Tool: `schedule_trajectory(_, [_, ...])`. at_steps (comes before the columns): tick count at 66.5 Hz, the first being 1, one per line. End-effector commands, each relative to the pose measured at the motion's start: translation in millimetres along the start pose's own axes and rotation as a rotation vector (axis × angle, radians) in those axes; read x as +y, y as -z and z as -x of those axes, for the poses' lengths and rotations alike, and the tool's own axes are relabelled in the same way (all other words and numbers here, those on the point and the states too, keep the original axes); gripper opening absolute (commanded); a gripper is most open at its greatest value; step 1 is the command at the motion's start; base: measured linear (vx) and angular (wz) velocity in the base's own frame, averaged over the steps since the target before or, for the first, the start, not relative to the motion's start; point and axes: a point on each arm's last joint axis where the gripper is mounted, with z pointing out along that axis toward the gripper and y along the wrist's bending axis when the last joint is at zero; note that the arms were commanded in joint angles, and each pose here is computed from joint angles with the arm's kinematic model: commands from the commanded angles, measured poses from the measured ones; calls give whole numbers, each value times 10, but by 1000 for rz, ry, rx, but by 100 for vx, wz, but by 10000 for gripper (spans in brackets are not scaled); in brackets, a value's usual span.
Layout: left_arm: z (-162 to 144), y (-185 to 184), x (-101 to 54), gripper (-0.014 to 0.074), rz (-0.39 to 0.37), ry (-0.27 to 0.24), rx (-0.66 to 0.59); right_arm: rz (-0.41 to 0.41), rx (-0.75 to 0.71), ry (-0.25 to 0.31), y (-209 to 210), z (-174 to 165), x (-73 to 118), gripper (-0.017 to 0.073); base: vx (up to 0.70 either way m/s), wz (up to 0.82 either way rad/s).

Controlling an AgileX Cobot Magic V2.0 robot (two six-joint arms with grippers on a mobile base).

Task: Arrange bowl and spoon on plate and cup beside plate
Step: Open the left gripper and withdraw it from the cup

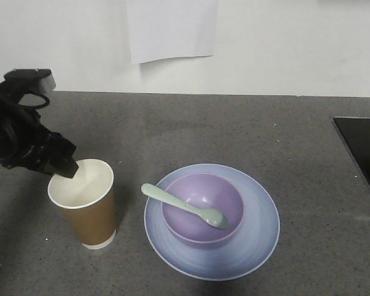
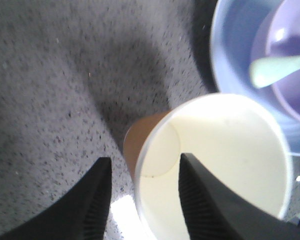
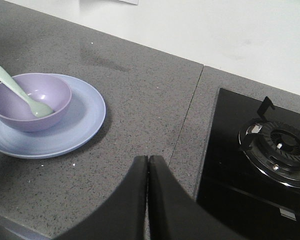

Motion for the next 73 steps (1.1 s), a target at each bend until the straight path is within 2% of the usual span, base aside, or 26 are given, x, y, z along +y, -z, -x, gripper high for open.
schedule_trajectory(1, [36,413,-187,317,-8,-49,-173,-15,-64,3,-42,139,-10,-6,0,0])
schedule_trajectory(13, [-85,894,-314,317,68,-115,-334,-16,-159,-6,-56,246,-10,-6,0,0])
schedule_trajectory(24, [-335,1359,-383,291,218,-174,-526,-8,-212,-24,-295,497,11,-6,0,0])
schedule_trajectory(31, [-535,1642,-441,236,295,-191,-658,-1,-208,-8,-566,633,44,-6,0,0])
schedule_trajectory(38, [-745,1769,-474,149,340,-214,-775,5,-239,8,-870,657,97,-6,0,0])
schedule_trajectory(49, [-1148,1589,-427,-6,375,-227,-887,-16,-276,-9,-1274,430,165,-6,0,0])
schedule_trajectory(59, [-1437,1206,-312,-8,384,-224,-927,-29,-227,13,-1501,136,214,-6,0,0])
schedule_trajectory(73, [-1640,1044,-271,-8,387,-225,-999,-33,-158,3,-1552,20,221,-6,0,0])
